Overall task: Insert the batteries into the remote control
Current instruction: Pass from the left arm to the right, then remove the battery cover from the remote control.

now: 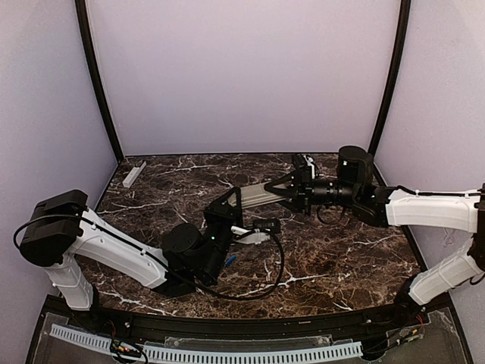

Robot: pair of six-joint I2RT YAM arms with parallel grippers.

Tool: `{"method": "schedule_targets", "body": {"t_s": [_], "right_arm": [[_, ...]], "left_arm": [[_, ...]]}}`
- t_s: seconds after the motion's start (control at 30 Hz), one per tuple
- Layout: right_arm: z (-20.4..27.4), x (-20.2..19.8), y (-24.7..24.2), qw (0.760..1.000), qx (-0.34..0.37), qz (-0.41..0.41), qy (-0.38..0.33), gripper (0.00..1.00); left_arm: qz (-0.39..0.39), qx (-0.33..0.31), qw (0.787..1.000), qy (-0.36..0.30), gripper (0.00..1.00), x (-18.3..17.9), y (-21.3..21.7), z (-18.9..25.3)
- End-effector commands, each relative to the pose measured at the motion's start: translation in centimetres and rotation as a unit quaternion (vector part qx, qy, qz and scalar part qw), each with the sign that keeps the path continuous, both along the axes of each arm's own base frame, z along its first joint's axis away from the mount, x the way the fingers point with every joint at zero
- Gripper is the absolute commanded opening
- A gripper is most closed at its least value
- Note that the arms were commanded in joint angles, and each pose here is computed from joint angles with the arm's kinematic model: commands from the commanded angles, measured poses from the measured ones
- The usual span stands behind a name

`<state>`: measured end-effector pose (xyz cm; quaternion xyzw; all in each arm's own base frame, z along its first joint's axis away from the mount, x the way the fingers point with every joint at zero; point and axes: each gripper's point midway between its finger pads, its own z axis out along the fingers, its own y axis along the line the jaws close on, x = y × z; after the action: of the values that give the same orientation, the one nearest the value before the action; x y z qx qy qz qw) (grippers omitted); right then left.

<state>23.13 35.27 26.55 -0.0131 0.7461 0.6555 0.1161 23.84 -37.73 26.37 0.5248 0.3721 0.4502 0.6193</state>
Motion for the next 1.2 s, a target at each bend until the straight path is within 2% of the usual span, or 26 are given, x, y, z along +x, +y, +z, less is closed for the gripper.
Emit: {"method": "schedule_targets", "body": {"t_s": [0.0,0.1,0.13,0.17,0.2,0.27,0.33,0.43,0.47,0.5,0.53,0.57,0.6,0.63,0.67,0.7,0.73,0.77,0.8,0.83,0.87,0.9,0.93,0.97,1.13,1.17], "right_arm": [[1.7,-0.1,0.1,0.999,0.031,0.009,-0.028,0.24],[1.6,-0.2,-0.1,0.999,0.032,0.009,-0.028,0.19],[1.6,-0.1,-0.3,0.999,0.033,0.007,-0.028,0.17],[1.7,-0.1,-0.4,0.999,0.034,0.006,-0.030,0.15],[1.7,0.0,-0.6,0.999,0.034,0.003,-0.033,0.13],[1.9,0.4,-1.0,0.999,0.037,-0.002,-0.039,0.05],[2.3,1.1,-1.8,0.998,0.038,-0.013,-0.054,0.00],[3.2,2.2,-3.0,0.995,0.036,-0.030,-0.085,0.00],[3.7,2.5,-3.4,0.994,0.035,-0.034,-0.102,0.00],[4.1,2.8,-3.8,0.992,0.033,-0.039,-0.118,0.00],[4.5,3.0,-4.2,0.990,0.028,-0.043,-0.135,0.00],[5.0,3.2,-4.6,0.987,0.026,-0.046,-0.153,0.00],[5.5,3.4,-4.9,0.984,0.025,-0.048,-0.171,0.00],[5.9,3.4,-5.2,0.980,0.022,-0.049,-0.190,0.00],[6.1,3.6,-5.6,0.977,0.015,-0.054,-0.207,0.00],[6.3,3.6,-5.9,0.973,0.008,-0.059,-0.221,0.00],[6.3,3.8,-6.3,0.970,-0.001,-0.066,-0.233,0.00],[6.3,3.8,-6.6,0.968,-0.009,-0.071,-0.241,0.00],[6.0,3.9,-6.8,0.966,-0.019,-0.077,-0.248,0.00],[5.5,4.0,-7.0,0.964,-0.028,-0.081,-0.251,0.00],[4.9,4.0,-7.0,0.964,-0.033,-0.082,-0.252,0.00],[4.1,4.0,-7.1,0.965,-0.036,-0.083,-0.248,0.00],[3.2,4.0,-7.1,0.967,-0.038,-0.085,-0.238,0.00],[2.1,4.1,-7.2,0.970,-0.041,-0.086,-0.225,0.00],[-3.2,3.8,-7.5,0.980,-0.063,-0.102,-0.162,0.00],[-4.0,3.7,-7.6,0.980,-0.066,-0.106,-0.153,0.00]], "left_arm": [[-0.014,-0.129,0.991,-0.034,0.00,-1.0,1.2,4.3],[-0.013,-0.132,0.991,-0.034,0.05,-1.0,1.4,4.3],[-0.013,-0.133,0.991,-0.033,0.15,-1.0,1.4,4.3],[-0.010,-0.135,0.990,-0.032,0.21,-1.0,1.5,4.3],[-0.009,-0.138,0.990,-0.030,0.34,-0.9,1.6,4.2],[-0.006,-0.143,0.989,-0.027,0.52,-0.9,1.9,4.3],[-0.003,-0.159,0.987,-0.021,0.61,-0.9,2.3,4.4],[-0.001,-0.157,0.988,0.007,0.66,-0.7,2.5,3.6],[-0.004,-0.182,0.983,0.022,0.69,-0.7,3.0,3.7],[-0.004,-0.159,0.986,0.039,0.70,-0.7,2.8,2.5],[-0.014,-0.207,0.976,0.059,0.71,-0.8,3.4,3.1],[-0.013,-0.179,0.980,0.086,0.73,-0.8,3.2,1.4],[-0.034,-0.242,0.963,0.115,0.73,-1.1,3.7,2.6],[-0.034,-0.202,0.967,0.154,0.77,-1.2,3.6,0.4],[-0.066,-0.278,0.938,0.195,0.79,-1.7,3.8,1.6],[-0.059,-0.249,0.937,0.239,0.83,-1.6,4.2,-0.2],[-0.088,-0.320,0.898,0.287,0.83,-2.1,4.4,0.7],[-0.076,-0.321,0.888,0.320,0.84,-1.6,5.2,-0.2],[-0.106,-0.377,0.845,0.364,0.84,-2.3,5.1,0.6],[-0.096,-0.390,0.830,0.387,0.84,-1.7,5.8,0.2],[-0.113,-0.433,0.786,0.425,0.84,-2.2,5.6,0.5],[-0.102,-0.448,0.770,0.442,0.83,-1.6,6.0,0.3],[-0.109,-0.481,0.725,0.480,0.83,-1.7,5.6,0.1],[-0.108,-0.494,0.704,0.500,0.82,-1.8,5.4,0.1],[-0.103,-0.581,0.530,0.609,0.76,-1.7,3.4,-1.1],[-0.108,-0.579,0.506,0.631,0.75,-2.3,2.7,-1.8]]}}
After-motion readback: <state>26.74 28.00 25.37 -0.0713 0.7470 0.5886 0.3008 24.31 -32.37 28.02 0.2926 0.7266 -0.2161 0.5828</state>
